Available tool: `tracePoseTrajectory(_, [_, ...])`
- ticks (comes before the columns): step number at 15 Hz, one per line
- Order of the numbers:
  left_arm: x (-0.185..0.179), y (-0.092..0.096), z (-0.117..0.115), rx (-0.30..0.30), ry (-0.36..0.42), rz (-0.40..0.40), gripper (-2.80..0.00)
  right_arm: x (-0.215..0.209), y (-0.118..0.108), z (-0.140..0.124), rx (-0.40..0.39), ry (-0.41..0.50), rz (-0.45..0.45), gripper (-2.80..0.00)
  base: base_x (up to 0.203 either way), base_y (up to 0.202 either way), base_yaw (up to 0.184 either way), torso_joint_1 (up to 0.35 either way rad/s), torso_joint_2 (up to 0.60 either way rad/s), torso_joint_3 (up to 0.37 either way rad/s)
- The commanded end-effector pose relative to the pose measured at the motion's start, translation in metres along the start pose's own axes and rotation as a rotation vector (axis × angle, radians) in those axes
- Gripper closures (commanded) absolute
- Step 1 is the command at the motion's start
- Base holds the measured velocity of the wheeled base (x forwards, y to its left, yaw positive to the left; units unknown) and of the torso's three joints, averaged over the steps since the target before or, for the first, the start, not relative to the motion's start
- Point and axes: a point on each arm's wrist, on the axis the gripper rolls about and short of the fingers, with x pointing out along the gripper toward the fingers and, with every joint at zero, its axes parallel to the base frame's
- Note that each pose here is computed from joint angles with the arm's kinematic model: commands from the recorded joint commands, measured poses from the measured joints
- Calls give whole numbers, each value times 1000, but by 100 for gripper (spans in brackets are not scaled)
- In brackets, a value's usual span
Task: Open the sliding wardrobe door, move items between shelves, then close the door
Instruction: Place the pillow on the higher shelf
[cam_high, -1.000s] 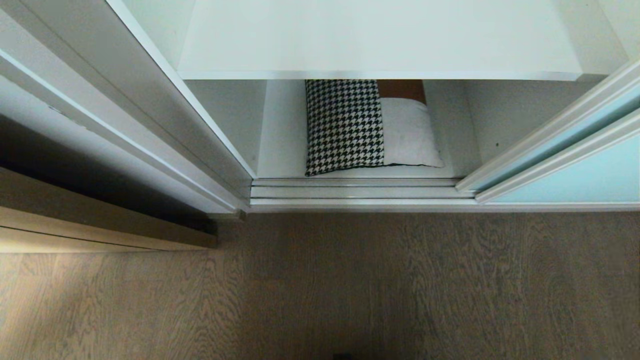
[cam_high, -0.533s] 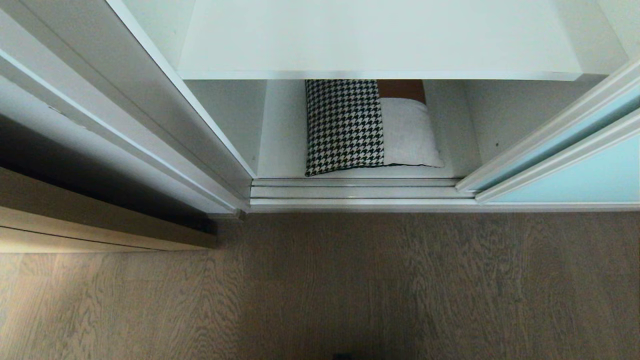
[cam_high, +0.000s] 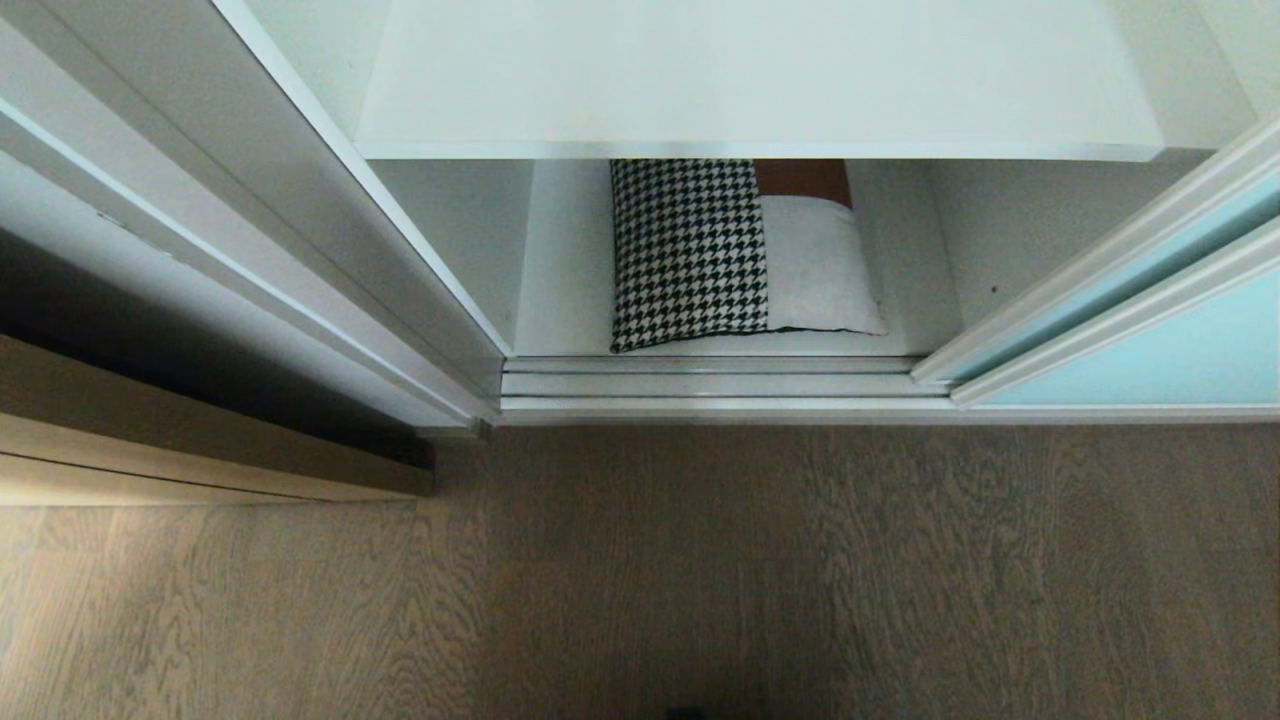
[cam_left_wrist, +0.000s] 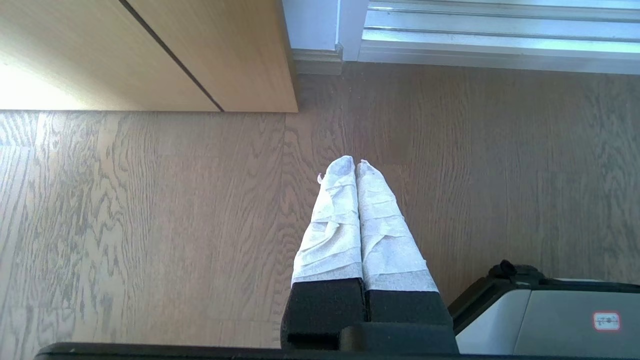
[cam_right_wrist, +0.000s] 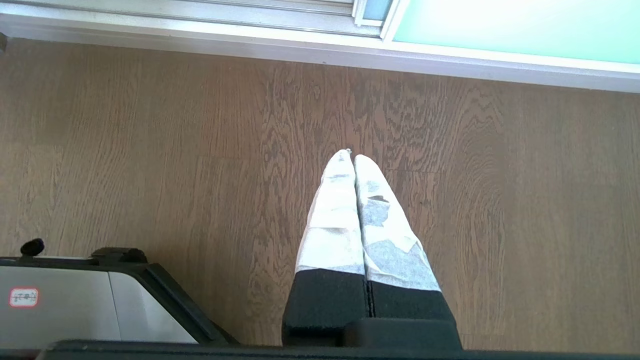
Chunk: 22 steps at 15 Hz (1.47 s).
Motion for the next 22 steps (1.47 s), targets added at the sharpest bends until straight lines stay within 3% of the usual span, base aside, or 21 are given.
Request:
tracePoseTrajectory(1, [0,0,0,-1,3,1,0,0,0,0,-4,-2,3,0,0,0,0,0,0,0])
tracePoseTrajectory(6, [0,0,2,16,-2,4,0,-6,-1,15,-17,7,-14,0,0,0,0,0,0,0])
tracePoseTrajectory(9, [-10,-1,32,34,-66,-12,0,-9,-3,88,26,-16,-19,0,0,0,0,0,0,0])
tracePoseTrajectory(11, [-19,-2,53,36,-70,-19,0,-3,-3,116,-3,19,-6,0,0,0,0,0,0,0])
tracePoseTrajectory(14, [-10,-3,93,36,13,-36,0,10,-2,139,10,63,41,0,0,0,0,0,0,0])
tracePoseTrajectory(17, [24,-7,134,19,132,-151,0,33,0,158,107,170,171,0,0,0,0,0,0,0])
tracePoseTrajectory(19, [55,-9,149,-23,231,-242,0,57,1,161,158,269,240,0,0,0,0,0,0,0])
tracePoseTrajectory(22, [107,-14,166,-140,376,-343,0,97,3,157,195,393,295,0,0,0,0,0,0,0])
